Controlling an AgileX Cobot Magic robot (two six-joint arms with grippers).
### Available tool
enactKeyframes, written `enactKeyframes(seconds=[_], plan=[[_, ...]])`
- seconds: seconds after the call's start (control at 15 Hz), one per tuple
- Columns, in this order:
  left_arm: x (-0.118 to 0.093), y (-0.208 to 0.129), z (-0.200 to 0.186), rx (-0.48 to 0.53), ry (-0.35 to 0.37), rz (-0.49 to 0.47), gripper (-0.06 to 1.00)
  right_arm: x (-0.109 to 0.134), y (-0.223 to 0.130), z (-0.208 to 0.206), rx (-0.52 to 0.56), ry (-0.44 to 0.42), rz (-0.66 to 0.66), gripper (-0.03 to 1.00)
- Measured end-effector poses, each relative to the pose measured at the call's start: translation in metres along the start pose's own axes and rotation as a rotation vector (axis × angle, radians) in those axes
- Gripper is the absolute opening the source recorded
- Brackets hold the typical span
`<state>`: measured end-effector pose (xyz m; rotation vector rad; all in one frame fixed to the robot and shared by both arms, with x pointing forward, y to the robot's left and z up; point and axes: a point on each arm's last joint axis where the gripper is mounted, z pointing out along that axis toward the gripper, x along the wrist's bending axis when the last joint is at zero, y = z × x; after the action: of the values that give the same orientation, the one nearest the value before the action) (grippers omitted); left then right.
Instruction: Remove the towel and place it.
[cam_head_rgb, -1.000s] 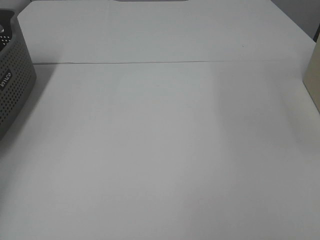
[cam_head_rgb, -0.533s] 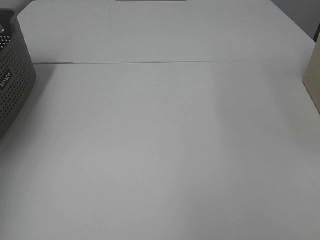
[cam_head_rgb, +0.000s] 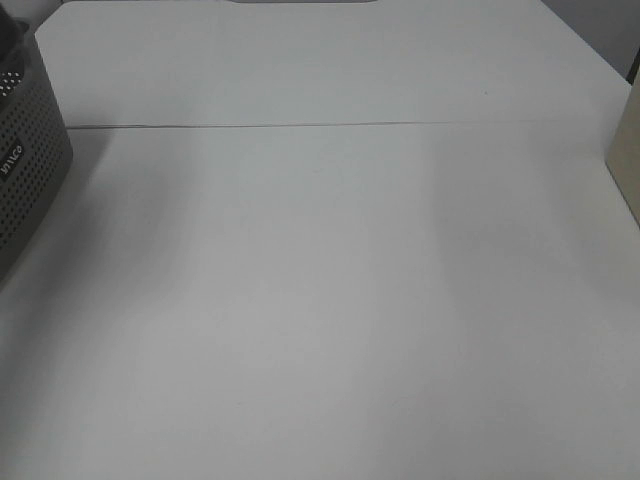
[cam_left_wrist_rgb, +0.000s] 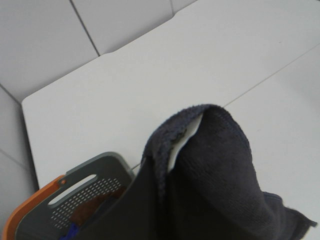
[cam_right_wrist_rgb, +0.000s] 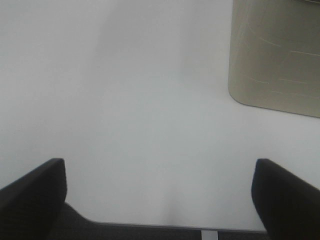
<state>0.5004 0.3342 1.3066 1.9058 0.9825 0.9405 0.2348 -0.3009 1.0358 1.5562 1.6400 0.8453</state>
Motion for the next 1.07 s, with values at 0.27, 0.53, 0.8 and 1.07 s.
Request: enactKeyframes(seconds=[0.27, 0.53, 0.8, 1.07], plan=[[-0.051, 0.021, 0.023, 0.003, -0.145, 0.137, 0.0, 0.0, 0.0, 0.0, 0.0, 0.0, 0.0, 0.97], [-0.082, 0.033, 0.043, -0.011, -0.212, 0.225, 0.0, 0.0, 0.0, 0.0, 0.0, 0.0, 0.0, 0.97], [-0.113, 0.048, 0.065, -0.08, -0.241, 0.305, 0.0, 0.0, 0.0, 0.0, 0.0, 0.0, 0.0, 0.97], [-0.156, 0.06, 0.081, -0.135, -0.306, 0.389, 0.0, -0.001, 0.003, 0.003, 0.021, -0.007, -0.016, 0.97]])
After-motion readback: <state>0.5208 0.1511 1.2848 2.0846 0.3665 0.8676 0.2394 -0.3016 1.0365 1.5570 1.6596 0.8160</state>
